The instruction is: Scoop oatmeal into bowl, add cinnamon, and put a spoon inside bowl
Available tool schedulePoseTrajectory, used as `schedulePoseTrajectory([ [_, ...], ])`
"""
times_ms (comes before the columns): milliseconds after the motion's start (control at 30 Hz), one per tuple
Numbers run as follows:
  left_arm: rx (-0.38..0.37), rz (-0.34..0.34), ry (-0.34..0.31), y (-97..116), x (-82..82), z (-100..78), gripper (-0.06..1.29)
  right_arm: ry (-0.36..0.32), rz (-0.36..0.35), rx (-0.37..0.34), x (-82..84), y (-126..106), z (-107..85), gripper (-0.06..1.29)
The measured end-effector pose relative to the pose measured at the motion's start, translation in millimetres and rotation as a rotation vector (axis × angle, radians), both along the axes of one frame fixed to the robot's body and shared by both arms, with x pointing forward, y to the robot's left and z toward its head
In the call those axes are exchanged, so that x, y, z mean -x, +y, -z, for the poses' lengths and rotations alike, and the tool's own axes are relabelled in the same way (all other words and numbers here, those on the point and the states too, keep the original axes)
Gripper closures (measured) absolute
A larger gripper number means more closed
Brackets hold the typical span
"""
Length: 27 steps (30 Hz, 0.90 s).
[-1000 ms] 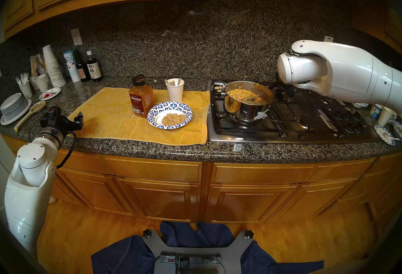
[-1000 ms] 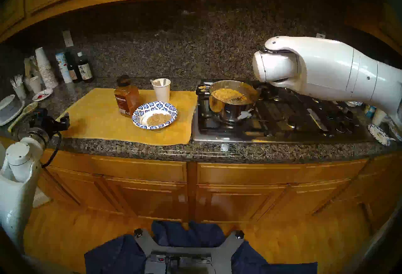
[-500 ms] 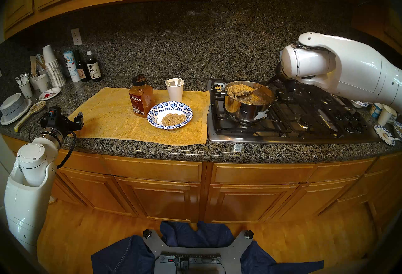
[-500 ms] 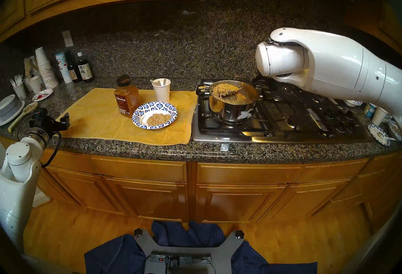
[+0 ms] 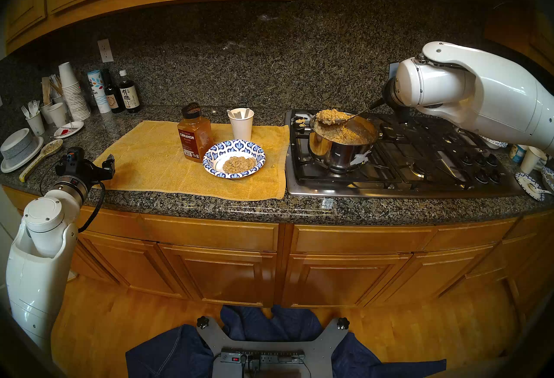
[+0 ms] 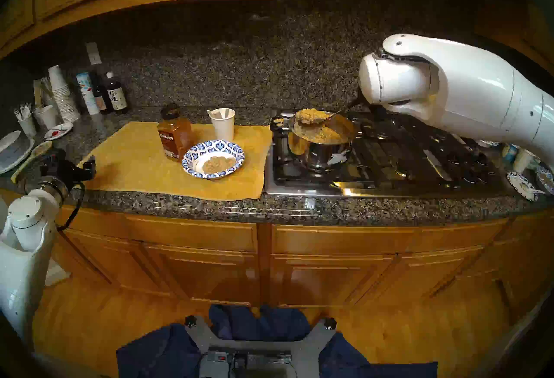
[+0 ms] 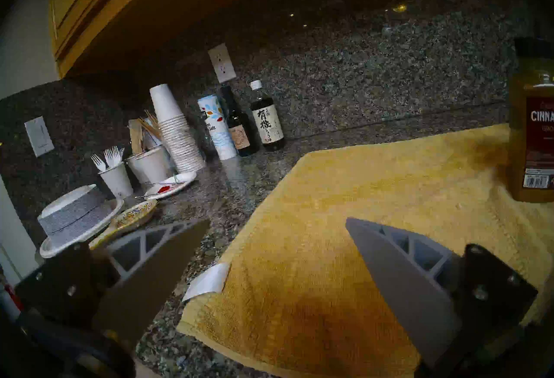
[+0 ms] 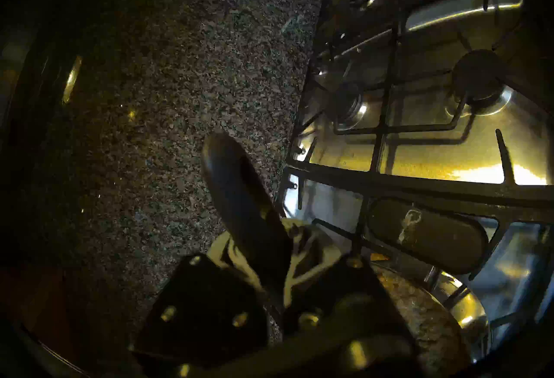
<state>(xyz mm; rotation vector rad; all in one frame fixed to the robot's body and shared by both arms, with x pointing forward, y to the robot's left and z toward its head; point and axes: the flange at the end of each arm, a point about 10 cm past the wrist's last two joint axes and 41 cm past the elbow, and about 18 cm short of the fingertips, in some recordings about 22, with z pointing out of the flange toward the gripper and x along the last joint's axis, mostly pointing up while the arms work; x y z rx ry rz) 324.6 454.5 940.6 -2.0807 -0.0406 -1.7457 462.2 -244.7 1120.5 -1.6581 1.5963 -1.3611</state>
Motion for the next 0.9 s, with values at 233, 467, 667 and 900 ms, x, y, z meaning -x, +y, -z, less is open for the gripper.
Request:
schedulePoseTrajectory([
  [233,0.0,0.0,0.0,0,0.0,-0.1,0.0,-0.03,-0.024,0.014,10.0,0,-1.2,1.22],
  [467,0.0,0.0,0.0,0,0.0,-0.1,0.0,-0.089,-0.063,0.043,22.4,3,-7.1,1.22],
  [667,0.0,0.0,0.0,0,0.0,-0.1,0.0,-0.138,-0.101,0.074,34.4,7,-9.7,1.22],
  [900,0.0,0.0,0.0,0,0.0,-0.1,0.0,-0.16,-0.113,0.092,44.8,4,-8.6,1.22],
])
